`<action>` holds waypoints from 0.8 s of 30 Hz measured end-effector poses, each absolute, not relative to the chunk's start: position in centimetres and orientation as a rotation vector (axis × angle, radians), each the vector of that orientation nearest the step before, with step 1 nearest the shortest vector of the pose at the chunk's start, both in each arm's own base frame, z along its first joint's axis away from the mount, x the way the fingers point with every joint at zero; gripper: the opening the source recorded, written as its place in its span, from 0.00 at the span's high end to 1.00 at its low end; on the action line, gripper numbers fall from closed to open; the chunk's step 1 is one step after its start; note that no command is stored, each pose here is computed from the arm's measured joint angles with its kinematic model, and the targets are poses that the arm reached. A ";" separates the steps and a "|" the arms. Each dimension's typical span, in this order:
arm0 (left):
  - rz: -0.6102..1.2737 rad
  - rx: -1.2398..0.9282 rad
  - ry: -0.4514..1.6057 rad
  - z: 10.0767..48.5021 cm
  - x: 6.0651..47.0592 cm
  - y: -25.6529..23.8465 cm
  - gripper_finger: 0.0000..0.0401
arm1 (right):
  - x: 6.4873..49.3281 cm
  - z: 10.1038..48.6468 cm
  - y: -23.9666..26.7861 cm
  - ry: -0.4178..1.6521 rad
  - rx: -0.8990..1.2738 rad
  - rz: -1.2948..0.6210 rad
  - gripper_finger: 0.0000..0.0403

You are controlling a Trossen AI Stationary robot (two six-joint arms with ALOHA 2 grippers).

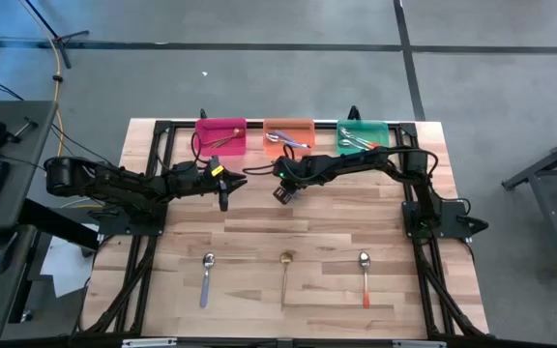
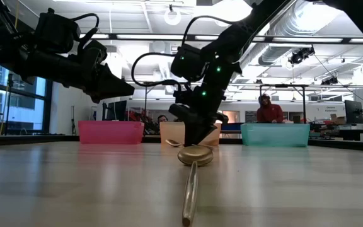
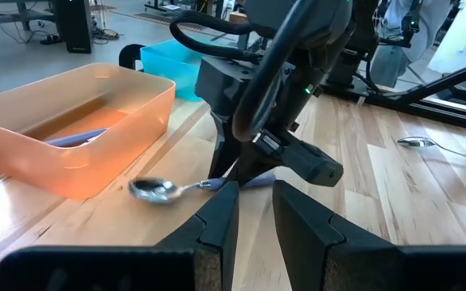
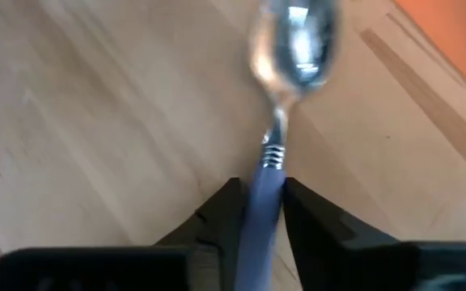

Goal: Sort silverware by color (type)
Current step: Put the top light violet spoon into the orange bin

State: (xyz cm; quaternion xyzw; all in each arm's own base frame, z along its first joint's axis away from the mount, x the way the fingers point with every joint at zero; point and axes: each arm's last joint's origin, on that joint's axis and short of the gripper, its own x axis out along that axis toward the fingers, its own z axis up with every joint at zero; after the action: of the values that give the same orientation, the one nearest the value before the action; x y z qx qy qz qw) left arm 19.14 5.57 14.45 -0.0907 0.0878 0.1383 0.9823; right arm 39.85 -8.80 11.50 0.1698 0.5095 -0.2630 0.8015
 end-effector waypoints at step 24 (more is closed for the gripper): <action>0.263 -0.189 0.162 14.6 19.2 5.3 0.82 | 38.6 15.0 -9.1 1.089 0.346 -0.469 0.96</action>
State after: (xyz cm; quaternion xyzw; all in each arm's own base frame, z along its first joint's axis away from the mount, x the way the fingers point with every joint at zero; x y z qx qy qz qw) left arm 19.24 5.29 14.60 -0.0938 0.0806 0.1307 0.9837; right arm 38.56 -9.10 15.02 0.1623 0.5107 -0.2198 0.8152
